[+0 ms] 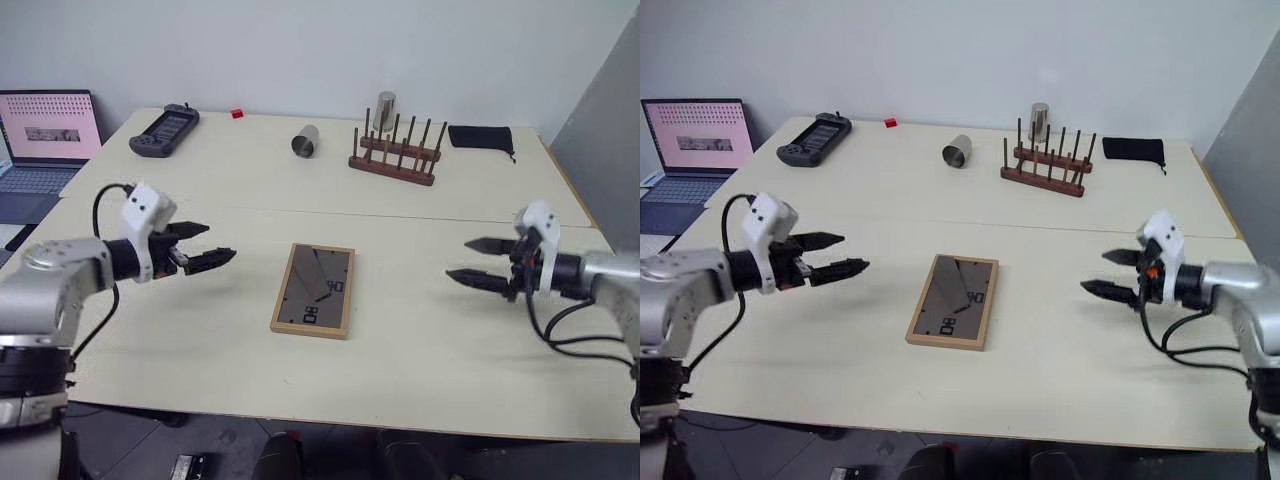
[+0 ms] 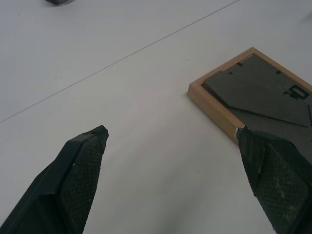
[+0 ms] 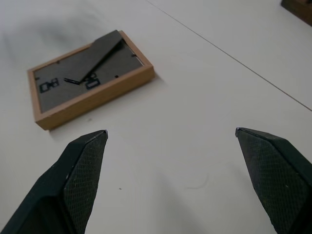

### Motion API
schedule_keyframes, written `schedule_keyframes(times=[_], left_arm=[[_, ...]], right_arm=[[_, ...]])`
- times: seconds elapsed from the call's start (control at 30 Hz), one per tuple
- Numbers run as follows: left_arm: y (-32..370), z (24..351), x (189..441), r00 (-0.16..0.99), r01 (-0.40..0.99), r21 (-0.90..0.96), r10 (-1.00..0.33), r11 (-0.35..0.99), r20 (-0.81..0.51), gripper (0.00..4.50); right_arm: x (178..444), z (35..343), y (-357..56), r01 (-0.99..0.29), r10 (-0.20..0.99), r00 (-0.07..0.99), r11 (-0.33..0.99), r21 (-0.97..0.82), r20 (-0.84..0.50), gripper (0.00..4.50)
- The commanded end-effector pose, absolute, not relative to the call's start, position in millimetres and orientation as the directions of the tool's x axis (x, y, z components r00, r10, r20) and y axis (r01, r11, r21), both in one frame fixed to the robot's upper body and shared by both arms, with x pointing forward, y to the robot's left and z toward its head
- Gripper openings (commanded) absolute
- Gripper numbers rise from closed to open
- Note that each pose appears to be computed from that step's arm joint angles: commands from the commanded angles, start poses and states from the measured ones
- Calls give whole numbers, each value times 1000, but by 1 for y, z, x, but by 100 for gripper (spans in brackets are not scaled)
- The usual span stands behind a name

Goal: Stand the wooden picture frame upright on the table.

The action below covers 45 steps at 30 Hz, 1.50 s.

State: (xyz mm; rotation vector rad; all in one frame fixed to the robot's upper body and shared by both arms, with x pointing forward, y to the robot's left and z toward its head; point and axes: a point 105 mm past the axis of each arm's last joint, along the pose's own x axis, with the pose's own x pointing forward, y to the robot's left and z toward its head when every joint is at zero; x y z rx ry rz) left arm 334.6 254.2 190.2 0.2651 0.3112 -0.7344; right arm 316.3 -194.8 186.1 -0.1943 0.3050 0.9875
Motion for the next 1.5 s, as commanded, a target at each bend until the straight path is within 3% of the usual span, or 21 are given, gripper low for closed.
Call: schedule_keyframes(times=[0.03,0.53,0.63,0.93,1.23,1.33,1.5], left_arm=[[250,199,338,702,700,181,-619,691,-353,450],[252,185,338,691,697,161,-595,699,-410,450],[248,186,336,673,718,147,-626,680,-394,409],[234,168,323,567,779,-5,-709,627,-419,196],[227,141,318,464,778,-193,-753,598,-467,14],[222,134,321,435,788,-205,-761,580,-482,0],[215,124,325,404,809,-195,-765,555,-502,0]], right_arm=[[318,190,-192,-855,803,496,518,-23,-330,447],[317,173,-181,-860,800,488,510,-34,-350,447],[317,171,-178,-863,800,485,504,-43,-352,450],[318,163,-167,-876,809,467,479,-61,-356,450],[321,146,-147,-895,811,438,433,-105,-387,450],[318,139,-134,-910,831,407,406,-87,-380,411],[324,125,-120,-904,816,418,415,-100,-398,288]])
